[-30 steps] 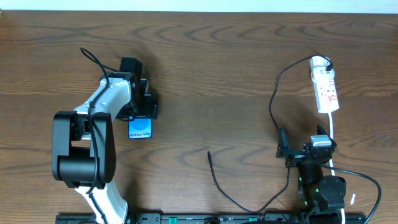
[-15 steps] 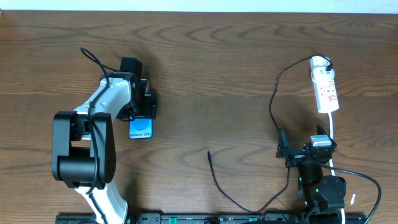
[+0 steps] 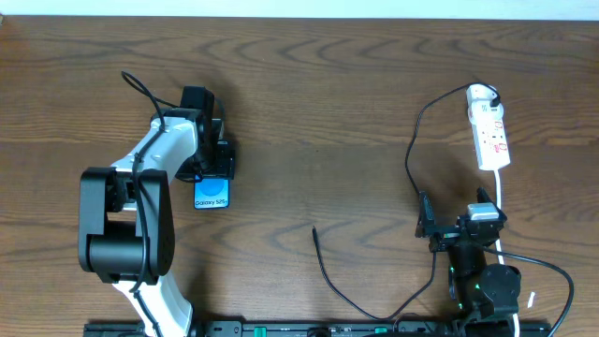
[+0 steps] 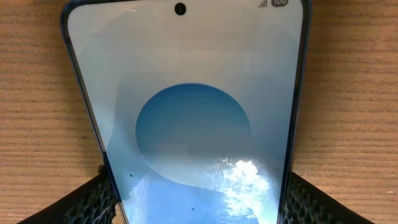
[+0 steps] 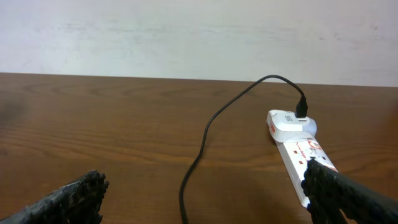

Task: Plug charger to phone and switch on socket
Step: 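Close the left gripper on the phone's long edges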

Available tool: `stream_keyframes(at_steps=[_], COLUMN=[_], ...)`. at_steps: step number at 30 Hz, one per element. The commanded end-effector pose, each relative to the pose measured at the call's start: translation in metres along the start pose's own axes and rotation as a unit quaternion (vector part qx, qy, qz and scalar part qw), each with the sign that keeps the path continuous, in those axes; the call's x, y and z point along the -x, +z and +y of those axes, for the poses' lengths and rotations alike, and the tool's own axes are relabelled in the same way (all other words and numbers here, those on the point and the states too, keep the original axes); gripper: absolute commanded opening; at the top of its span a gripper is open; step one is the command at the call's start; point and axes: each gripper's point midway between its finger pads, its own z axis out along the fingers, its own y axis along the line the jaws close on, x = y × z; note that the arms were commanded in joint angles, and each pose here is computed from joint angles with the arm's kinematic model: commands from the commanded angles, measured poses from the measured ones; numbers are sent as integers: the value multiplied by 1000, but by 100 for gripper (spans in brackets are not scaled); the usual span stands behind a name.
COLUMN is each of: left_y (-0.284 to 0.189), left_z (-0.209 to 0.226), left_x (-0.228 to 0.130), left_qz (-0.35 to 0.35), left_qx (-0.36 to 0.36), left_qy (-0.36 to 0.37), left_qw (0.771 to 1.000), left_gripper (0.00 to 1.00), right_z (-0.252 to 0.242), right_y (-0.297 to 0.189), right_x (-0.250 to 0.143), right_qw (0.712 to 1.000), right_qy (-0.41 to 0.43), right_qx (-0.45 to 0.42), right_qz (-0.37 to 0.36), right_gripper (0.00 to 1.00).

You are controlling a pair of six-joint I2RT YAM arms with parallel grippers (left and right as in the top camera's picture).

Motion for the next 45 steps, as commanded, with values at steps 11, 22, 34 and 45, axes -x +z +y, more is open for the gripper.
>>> stream_keyframes(at_steps=[11, 22, 34, 45], left_y=[25, 25, 25, 25], left_z=[-1, -1, 0, 0], left_x=[-29, -29, -29, -28], left_qz=[54, 54, 54, 52], left_qx=[1, 1, 1, 1], left_qy=[3, 3, 3, 3], left_qw=[999, 999, 999, 999], left_gripper=[28, 8, 7, 7], right_z=[2, 2, 2, 2], right_y=[0, 0, 0, 0], right_x=[0, 0, 0, 0], right_qw=[1000, 1000, 1000, 1000], right_qy=[-6, -6, -6, -6], right_qx=[5, 5, 6, 5], right_qz=[0, 0, 0, 0], right_gripper=[99, 99, 99, 99])
